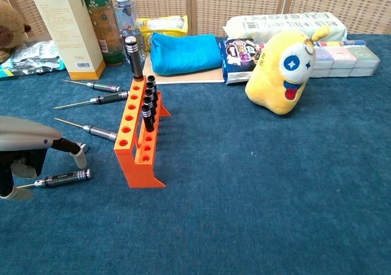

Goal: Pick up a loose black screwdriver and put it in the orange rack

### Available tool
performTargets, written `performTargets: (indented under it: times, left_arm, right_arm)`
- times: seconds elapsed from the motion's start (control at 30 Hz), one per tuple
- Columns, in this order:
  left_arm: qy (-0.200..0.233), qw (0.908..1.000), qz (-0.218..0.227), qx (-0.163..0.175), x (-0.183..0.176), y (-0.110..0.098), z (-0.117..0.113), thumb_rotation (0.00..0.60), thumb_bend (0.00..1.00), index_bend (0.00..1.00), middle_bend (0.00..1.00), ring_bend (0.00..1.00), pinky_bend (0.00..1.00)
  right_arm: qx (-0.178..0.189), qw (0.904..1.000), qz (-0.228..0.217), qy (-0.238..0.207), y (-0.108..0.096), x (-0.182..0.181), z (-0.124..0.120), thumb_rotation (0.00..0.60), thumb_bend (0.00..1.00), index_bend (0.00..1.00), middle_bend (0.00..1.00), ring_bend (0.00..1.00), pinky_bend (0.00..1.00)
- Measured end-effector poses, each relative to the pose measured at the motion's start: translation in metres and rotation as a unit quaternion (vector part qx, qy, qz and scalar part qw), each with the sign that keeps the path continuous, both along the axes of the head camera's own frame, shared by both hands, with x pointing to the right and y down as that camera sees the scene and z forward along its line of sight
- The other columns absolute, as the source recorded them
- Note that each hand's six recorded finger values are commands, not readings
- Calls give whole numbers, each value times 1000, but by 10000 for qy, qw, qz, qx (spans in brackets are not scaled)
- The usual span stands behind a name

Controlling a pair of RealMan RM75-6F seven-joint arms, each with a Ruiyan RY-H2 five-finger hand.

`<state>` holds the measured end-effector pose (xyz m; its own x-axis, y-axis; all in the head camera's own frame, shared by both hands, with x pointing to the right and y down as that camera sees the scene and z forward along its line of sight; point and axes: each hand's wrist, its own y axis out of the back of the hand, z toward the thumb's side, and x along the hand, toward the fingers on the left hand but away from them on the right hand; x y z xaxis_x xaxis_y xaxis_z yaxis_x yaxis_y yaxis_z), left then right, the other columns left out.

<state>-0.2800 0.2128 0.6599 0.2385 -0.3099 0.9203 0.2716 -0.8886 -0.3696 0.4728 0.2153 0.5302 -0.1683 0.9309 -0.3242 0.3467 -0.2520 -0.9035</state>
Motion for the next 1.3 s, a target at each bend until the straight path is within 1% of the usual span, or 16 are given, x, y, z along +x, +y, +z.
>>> performTargets:
  times: [0.2, 0.53, 0.63, 0.7, 0.83, 0.93, 1.03, 1.13, 1.3]
  left_arm:
    - [38, 9999, 12, -122, 5, 4, 0, 600, 331, 195, 1000, 1000, 986]
    - [289, 9985, -107, -447, 10, 9, -5, 600, 333, 194, 1000, 1000, 986]
    - [331, 9983, -110, -462, 10, 8, -6, 600, 333, 195, 1000, 1000, 986]
    - [350, 9986, -86, -383, 10, 6, -6, 600, 331, 198, 1000, 1000, 986]
    - [434, 9991, -27, 1, 10, -2, -5, 600, 288, 202, 1000, 1000, 986]
    - [501, 9979, 52, 402, 10, -6, -2, 600, 286, 240, 1000, 1000, 986]
    - [500, 9966, 92, 640, 10, -2, 4, 600, 286, 294, 1000, 1000, 986]
    - [488, 9956, 104, 787, 11, 5, 9, 600, 285, 344, 1000, 1000, 986]
    - [551, 9949, 62, 846, 13, 11, 9, 600, 285, 351, 1000, 1000, 986]
  right_arm:
    - [26, 10000, -2, -4, 0, 1, -2, 600, 91, 14, 150, 128, 69]
    - [37, 10000, 3, -12, 0, 0, -3, 600, 91, 14, 149, 128, 68]
    - [24, 10000, 0, -10, 0, 0, -2, 600, 90, 13, 150, 128, 68]
    - [21, 10000, 1, -15, 0, 0, -1, 600, 90, 13, 150, 128, 69]
    - [18, 10000, 8, -12, 0, 0, -1, 600, 91, 13, 150, 127, 69]
    - [13, 10000, 7, -14, 0, 0, -1, 600, 91, 13, 150, 128, 68]
    - [13, 10000, 8, -28, 0, 0, -1, 600, 93, 13, 150, 128, 68]
    - [17, 10000, 12, -38, 0, 0, -1, 600, 92, 13, 150, 128, 68]
    - [26, 10000, 16, -58, -1, 1, -2, 600, 92, 13, 150, 128, 68]
